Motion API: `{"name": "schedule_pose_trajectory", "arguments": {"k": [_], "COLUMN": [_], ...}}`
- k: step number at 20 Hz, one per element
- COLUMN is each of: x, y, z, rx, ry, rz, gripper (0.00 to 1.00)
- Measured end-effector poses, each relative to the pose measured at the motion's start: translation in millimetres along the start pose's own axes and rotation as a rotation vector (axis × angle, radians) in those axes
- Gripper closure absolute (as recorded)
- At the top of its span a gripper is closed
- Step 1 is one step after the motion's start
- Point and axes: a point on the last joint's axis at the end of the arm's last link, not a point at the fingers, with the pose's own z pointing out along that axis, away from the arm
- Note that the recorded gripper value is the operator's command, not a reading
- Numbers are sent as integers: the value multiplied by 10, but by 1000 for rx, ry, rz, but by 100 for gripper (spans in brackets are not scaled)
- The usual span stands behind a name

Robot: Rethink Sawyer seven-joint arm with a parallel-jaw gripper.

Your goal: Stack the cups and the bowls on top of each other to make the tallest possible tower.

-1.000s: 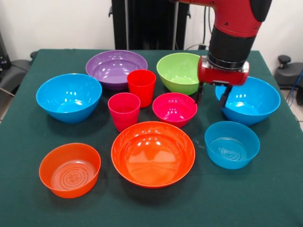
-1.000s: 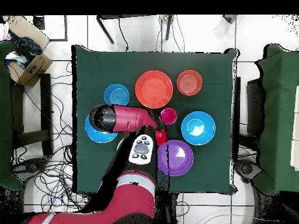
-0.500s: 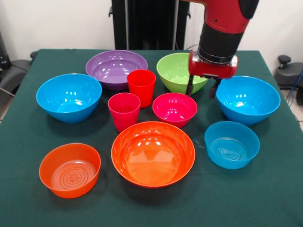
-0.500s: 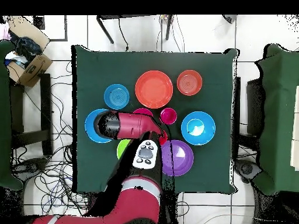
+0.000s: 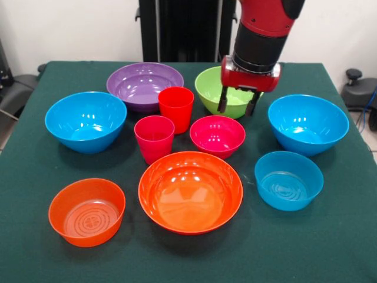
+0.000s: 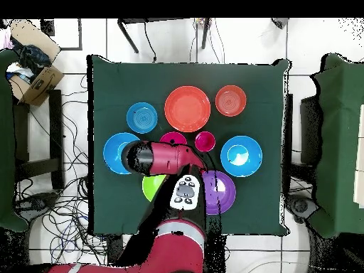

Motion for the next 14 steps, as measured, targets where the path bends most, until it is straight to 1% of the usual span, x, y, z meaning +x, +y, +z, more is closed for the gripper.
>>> {"name": "schedule_pose_trajectory", "arguments": {"k": [5, 6, 7, 10, 14], "x": [-21, -29, -48, -71, -71], "y": [-40, -46, -56, -65, -61], "z": [22, 24, 35, 75, 167], "rx": [11, 13, 16, 20, 22], "ry": [-35, -46, -68, -100, -124], "rz": [-18, -22, -29, -37, -41], "gripper": [0, 0, 0, 0, 0]}}
